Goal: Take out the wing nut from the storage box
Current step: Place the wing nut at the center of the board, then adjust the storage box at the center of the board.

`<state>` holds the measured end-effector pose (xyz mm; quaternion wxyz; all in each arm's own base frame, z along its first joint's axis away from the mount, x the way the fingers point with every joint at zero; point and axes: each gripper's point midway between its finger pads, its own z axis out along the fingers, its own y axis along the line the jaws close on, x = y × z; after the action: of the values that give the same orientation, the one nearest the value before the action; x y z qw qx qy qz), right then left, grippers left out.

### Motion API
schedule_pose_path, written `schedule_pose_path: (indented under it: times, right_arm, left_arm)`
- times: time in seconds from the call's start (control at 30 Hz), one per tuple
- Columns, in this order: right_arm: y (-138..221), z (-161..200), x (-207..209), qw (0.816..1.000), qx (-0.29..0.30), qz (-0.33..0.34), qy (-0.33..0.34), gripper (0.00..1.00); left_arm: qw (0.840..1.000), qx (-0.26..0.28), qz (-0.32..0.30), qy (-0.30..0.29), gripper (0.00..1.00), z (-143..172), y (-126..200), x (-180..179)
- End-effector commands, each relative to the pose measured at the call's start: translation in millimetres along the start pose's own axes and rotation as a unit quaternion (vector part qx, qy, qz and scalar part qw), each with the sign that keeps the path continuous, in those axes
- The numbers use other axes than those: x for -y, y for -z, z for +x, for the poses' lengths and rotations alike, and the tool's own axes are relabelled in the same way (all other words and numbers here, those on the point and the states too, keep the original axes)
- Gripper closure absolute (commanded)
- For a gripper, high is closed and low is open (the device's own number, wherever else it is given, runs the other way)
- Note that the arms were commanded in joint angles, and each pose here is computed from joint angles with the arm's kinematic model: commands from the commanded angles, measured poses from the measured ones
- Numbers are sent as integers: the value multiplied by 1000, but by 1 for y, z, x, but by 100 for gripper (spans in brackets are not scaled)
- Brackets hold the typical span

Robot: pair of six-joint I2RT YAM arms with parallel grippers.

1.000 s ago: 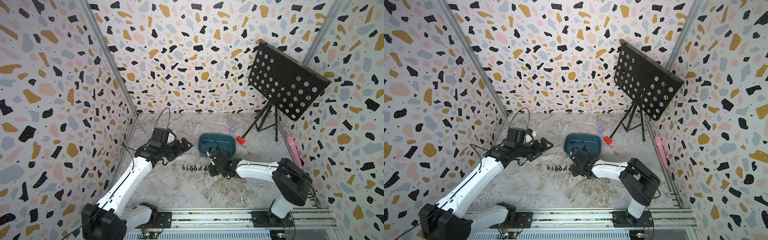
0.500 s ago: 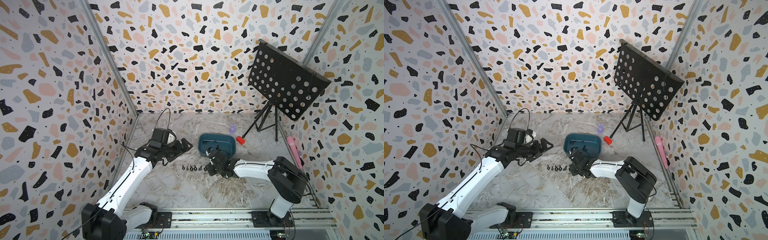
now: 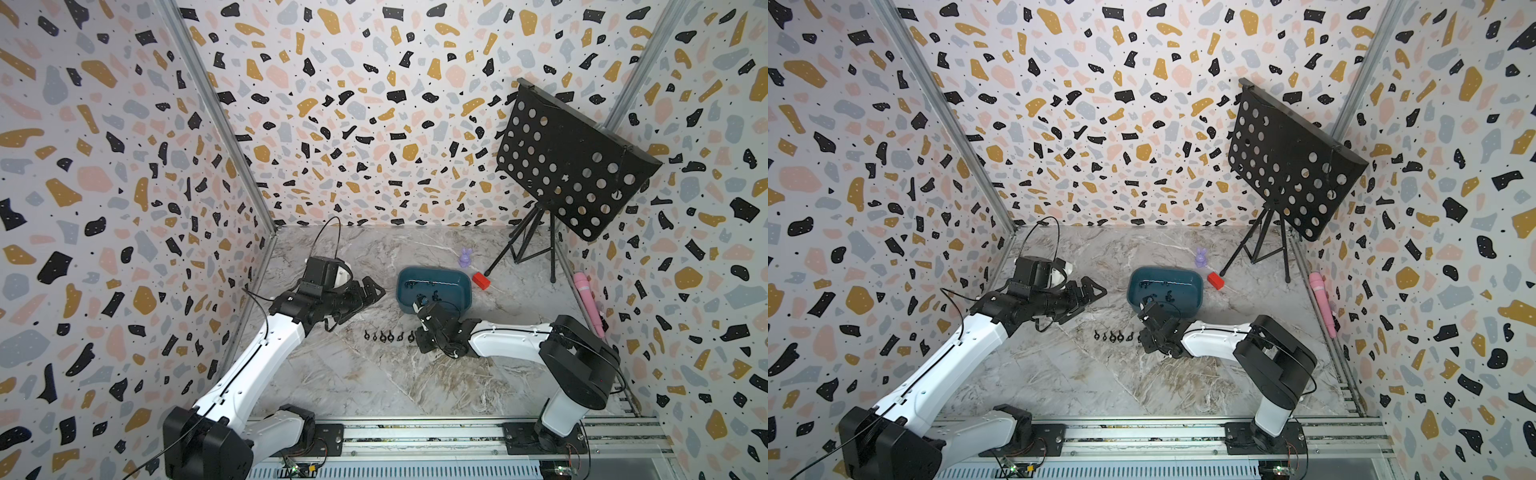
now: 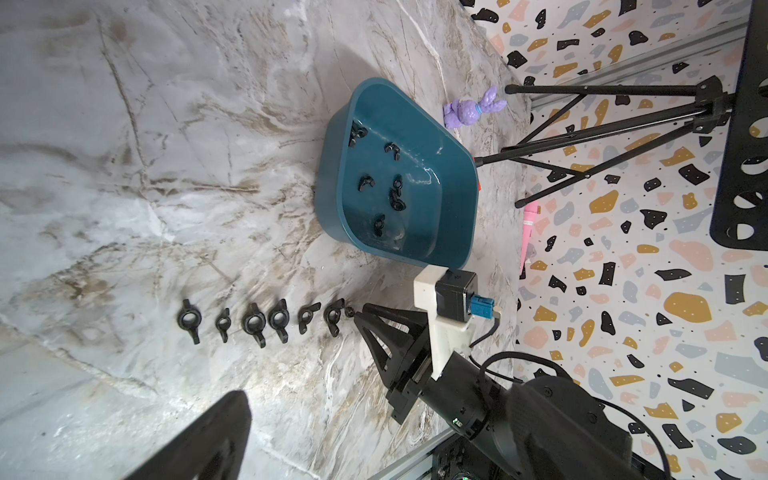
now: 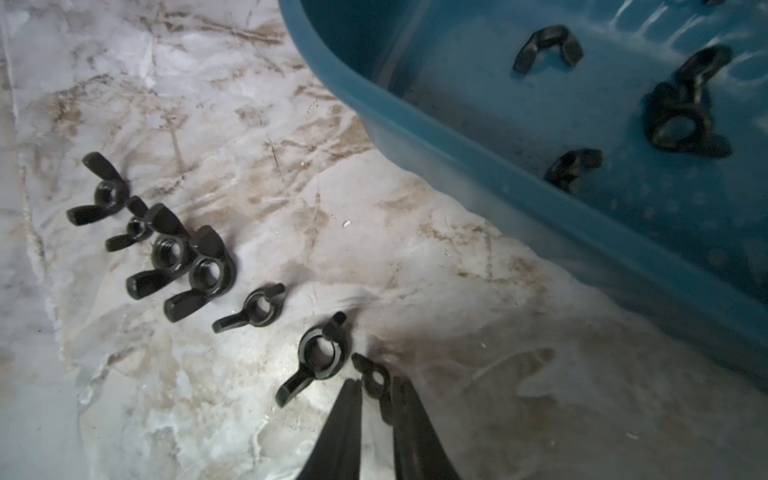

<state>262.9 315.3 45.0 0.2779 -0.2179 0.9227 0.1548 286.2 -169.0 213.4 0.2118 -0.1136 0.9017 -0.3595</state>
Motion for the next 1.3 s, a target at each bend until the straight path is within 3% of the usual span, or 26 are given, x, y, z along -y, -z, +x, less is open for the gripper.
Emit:
schedule_pose_path:
  times: [0.0, 0.1, 0.37, 0.53, 1.03, 1.27]
  right_arm:
    - [22, -14, 1, 1000, 16, 12, 2, 75]
    - [37, -26, 2, 999, 28, 16, 5, 63]
    - [81, -66, 28, 998, 54, 38, -7, 14]
    - [94, -85, 53, 997, 53, 31, -39, 1]
    - [77, -87, 127, 992, -5, 61, -115, 0]
    - [60, -81, 168, 981, -28, 114, -156, 19]
  left_arm:
    - [1000, 9, 0, -13, 0, -4, 2, 0]
    - [1000, 13, -8, -11, 0, -7, 0, -3]
    - [998, 26, -28, -40, 0, -21, -4, -4]
    - [997, 30, -53, -41, 0, -30, -14, -13]
    - [995, -18, -81, -55, 1, -48, -68, -29]
    - [996, -32, -69, -55, 0, -51, -76, -25]
